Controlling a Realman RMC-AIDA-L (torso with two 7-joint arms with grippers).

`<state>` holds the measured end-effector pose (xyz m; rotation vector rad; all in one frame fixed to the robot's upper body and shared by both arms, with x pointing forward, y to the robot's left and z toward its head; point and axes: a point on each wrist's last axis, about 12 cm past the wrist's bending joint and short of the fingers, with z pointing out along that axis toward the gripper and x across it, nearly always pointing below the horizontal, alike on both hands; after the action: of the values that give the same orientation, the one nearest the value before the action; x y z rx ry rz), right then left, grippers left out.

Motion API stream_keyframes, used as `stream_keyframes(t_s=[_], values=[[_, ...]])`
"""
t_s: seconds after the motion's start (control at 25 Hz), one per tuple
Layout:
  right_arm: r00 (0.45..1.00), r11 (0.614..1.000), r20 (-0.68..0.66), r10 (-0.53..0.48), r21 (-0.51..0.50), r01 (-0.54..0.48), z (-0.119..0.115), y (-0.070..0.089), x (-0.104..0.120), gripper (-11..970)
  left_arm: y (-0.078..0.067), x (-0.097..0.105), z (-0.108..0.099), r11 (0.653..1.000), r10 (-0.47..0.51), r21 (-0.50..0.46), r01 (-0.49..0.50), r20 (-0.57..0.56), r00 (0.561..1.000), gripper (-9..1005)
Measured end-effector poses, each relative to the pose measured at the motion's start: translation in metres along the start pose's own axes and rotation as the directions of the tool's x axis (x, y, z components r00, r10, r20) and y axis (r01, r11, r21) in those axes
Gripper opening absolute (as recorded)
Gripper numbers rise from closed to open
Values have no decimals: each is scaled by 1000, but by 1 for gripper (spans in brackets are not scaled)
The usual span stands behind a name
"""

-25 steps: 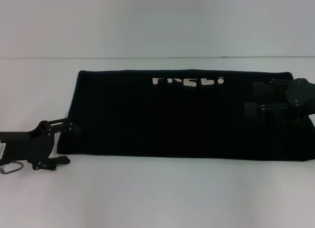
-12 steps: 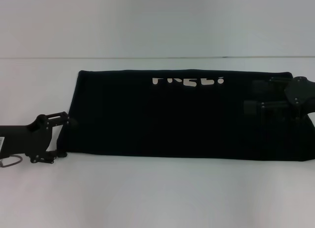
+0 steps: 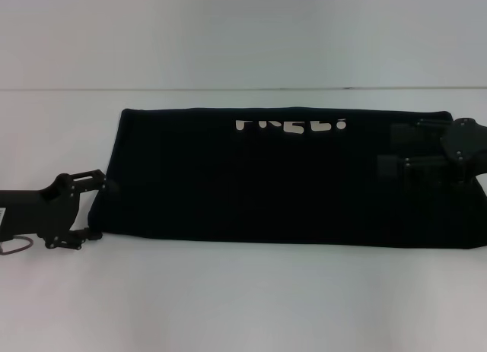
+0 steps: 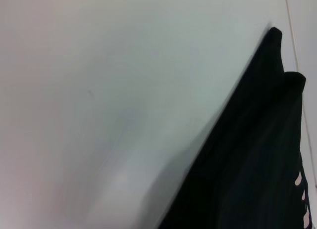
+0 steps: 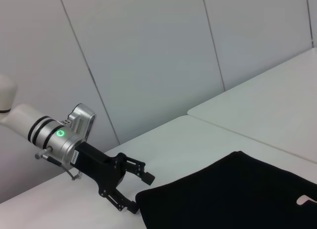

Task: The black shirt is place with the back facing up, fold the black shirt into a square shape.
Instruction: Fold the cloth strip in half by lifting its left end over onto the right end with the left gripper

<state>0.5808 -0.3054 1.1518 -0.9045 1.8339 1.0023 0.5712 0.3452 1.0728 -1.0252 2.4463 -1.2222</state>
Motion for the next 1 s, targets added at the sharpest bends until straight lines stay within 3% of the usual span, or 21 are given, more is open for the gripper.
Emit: stream_keyframes(t_s=[0.4,1.0], values=[[1000,1000,7,1,0,-1,0,0,-1,915,6,9,-3,997,-51,47,53,-56,997,904],[1000,1000,11,-6,-4,6,1,1,-2,915,15,4,-4,998,-66,24,66,0,998,900]])
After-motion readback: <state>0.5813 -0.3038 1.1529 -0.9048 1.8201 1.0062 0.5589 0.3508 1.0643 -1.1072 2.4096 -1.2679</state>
